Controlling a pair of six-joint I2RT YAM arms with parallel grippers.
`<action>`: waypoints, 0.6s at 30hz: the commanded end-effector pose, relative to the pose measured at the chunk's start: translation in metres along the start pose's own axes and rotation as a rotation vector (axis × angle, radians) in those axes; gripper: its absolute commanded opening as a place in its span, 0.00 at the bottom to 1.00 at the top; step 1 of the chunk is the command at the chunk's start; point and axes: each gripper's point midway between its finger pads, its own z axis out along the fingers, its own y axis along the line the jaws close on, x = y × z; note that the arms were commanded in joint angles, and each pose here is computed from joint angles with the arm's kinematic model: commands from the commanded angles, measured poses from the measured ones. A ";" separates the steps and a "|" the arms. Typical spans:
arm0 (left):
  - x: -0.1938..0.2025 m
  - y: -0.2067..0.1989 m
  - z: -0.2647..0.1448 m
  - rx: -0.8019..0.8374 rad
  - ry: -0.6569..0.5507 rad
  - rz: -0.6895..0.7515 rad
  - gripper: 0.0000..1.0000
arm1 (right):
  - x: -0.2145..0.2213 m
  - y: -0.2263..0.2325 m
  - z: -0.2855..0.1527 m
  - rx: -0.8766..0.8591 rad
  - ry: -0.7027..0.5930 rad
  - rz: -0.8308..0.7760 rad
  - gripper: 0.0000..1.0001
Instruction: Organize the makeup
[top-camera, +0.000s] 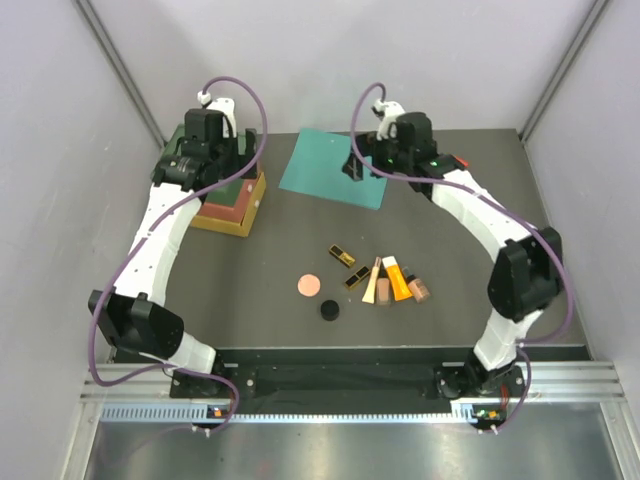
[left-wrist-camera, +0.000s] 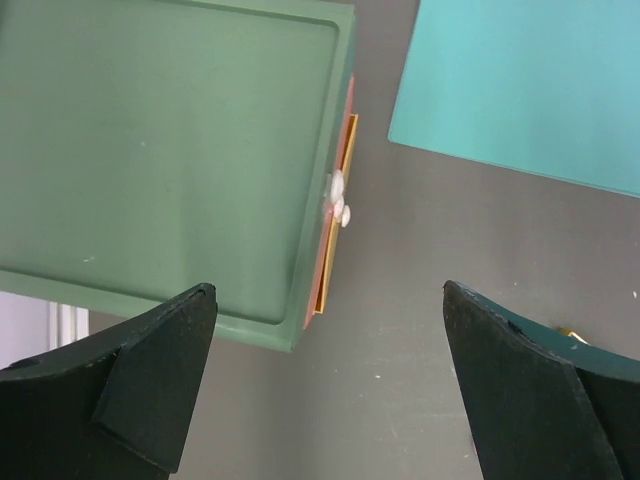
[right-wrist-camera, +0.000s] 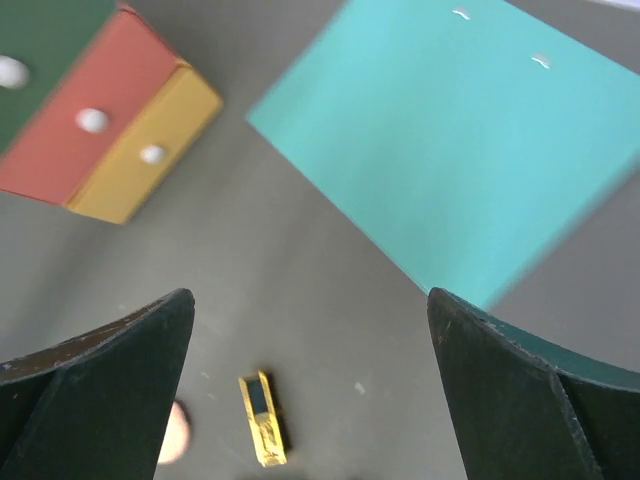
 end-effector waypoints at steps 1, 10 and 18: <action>-0.025 0.013 -0.017 -0.049 -0.072 -0.007 0.99 | -0.027 0.059 0.022 -0.147 0.007 -0.023 1.00; -0.037 0.028 -0.020 -0.086 -0.113 -0.013 0.96 | -0.040 0.114 0.059 -0.403 0.034 0.191 1.00; -0.043 0.050 0.004 -0.093 -0.106 -0.126 0.18 | -0.064 0.150 0.079 -0.655 -0.009 0.429 0.99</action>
